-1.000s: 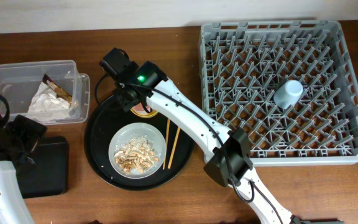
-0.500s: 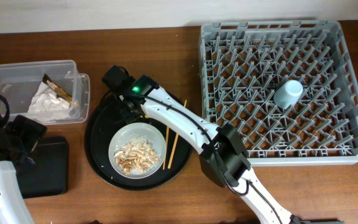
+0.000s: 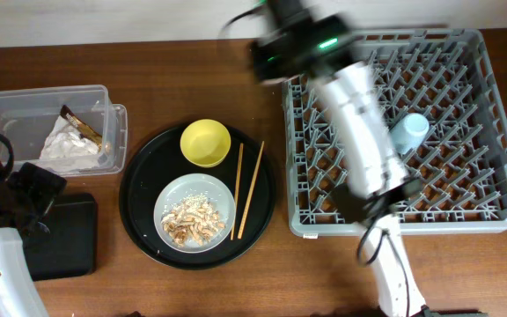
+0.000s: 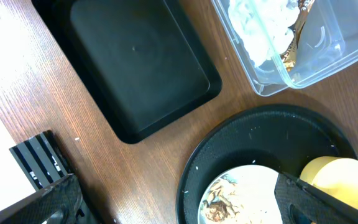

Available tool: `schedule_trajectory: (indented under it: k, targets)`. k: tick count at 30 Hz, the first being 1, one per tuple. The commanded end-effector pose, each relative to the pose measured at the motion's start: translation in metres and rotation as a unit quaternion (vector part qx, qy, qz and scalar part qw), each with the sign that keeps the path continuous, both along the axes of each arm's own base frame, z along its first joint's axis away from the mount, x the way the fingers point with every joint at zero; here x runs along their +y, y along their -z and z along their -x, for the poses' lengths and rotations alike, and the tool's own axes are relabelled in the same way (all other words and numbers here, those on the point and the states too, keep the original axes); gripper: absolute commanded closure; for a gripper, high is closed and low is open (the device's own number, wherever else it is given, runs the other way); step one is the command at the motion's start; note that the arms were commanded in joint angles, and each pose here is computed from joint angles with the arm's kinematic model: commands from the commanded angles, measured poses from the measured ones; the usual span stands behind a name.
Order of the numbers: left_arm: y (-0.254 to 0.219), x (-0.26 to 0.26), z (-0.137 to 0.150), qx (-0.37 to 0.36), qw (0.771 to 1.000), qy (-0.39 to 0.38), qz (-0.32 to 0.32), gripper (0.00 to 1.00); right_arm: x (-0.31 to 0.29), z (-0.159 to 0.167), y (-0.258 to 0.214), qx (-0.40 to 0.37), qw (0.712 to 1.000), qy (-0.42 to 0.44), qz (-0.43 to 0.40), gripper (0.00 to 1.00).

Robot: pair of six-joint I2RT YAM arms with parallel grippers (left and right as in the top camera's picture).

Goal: Sort waste into correct bins and load items into the dishwasher rack
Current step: 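Lift the pink cup with the right gripper and place it in the rack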

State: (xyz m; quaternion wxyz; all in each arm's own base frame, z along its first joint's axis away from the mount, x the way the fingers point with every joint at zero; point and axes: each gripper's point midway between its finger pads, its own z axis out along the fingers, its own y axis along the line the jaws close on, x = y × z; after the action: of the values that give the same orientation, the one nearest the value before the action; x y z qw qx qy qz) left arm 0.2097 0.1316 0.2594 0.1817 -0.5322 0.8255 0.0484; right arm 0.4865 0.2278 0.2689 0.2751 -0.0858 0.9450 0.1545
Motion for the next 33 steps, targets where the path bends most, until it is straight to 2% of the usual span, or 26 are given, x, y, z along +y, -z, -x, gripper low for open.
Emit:
schedule_trajectory:
  k: [1,3,4,5,7,9,11,14,16,20,25,26,29,31,33]
  targets:
    - [-0.002,0.002,0.001,-0.002,1.000,-0.008,-0.003,0.01,-0.088,-0.023,-0.011,0.054,0.983,-0.011,-0.177,0.96]
    - [-0.002,0.002,0.001,-0.002,1.000,-0.007,-0.003,0.01,-0.134,-0.033,-0.008,0.066,0.965,-0.012,-0.255,0.96]
    - [-0.002,0.002,0.001,-0.002,1.000,-0.007,-0.003,0.01,-0.164,-0.038,-0.002,0.066,0.946,-0.031,-0.316,0.96]
    - [-0.002,0.002,0.001,-0.002,1.000,-0.007,-0.003,0.01,-0.180,-0.038,0.001,0.078,0.915,-0.047,-0.392,0.96]
    - [-0.002,0.002,0.001,-0.002,1.000,-0.007,-0.003,0.01,-0.203,-0.045,0.027,0.086,0.884,-0.048,-0.457,0.96]
    - [-0.002,0.002,0.001,-0.002,1.000,-0.007,-0.003,0.01,-0.228,-0.055,0.080,0.134,0.864,0.014,-0.485,0.96]
    - [-0.002,0.002,0.001,-0.002,1.000,-0.007,-0.003,0.01,-0.248,-0.059,0.111,0.159,0.845,0.060,-0.507,0.96]
    - [-0.002,0.002,0.001,-0.002,1.000,-0.008,-0.003,0.01,-0.277,-0.054,0.122,0.155,0.834,0.087,-0.522,0.96]
    - [-0.002,0.002,0.001,-0.002,1.000,-0.007,-0.003,0.01,-0.287,-0.050,0.123,0.159,0.830,0.100,-0.526,0.91]
    - [-0.002,0.002,0.001,-0.002,1.000,-0.007,-0.003,0.01,-0.289,-0.051,0.121,0.153,0.837,0.102,-0.516,0.90]
    - [-0.002,0.002,0.001,-0.002,1.000,-0.007,-0.003,0.01,-0.329,-0.044,0.140,0.157,0.855,0.171,-0.464,0.89]
    - [-0.002,0.002,0.001,-0.002,1.000,-0.007,-0.003,0.01,-0.337,-0.041,0.134,0.152,0.857,0.180,-0.458,0.85]
    - [-0.002,0.002,0.001,-0.002,1.000,-0.007,-0.003,0.01,-0.364,-0.028,0.092,0.112,0.882,0.214,-0.404,0.76]
    - [-0.002,0.002,0.001,-0.002,1.000,-0.007,-0.003,0.01,-0.378,-0.009,0.032,0.055,0.914,0.252,-0.313,0.75]
    - [-0.002,0.002,0.001,-0.002,1.000,-0.007,-0.003,0.01,-0.376,0.016,-0.032,-0.009,0.932,0.273,-0.236,0.75]
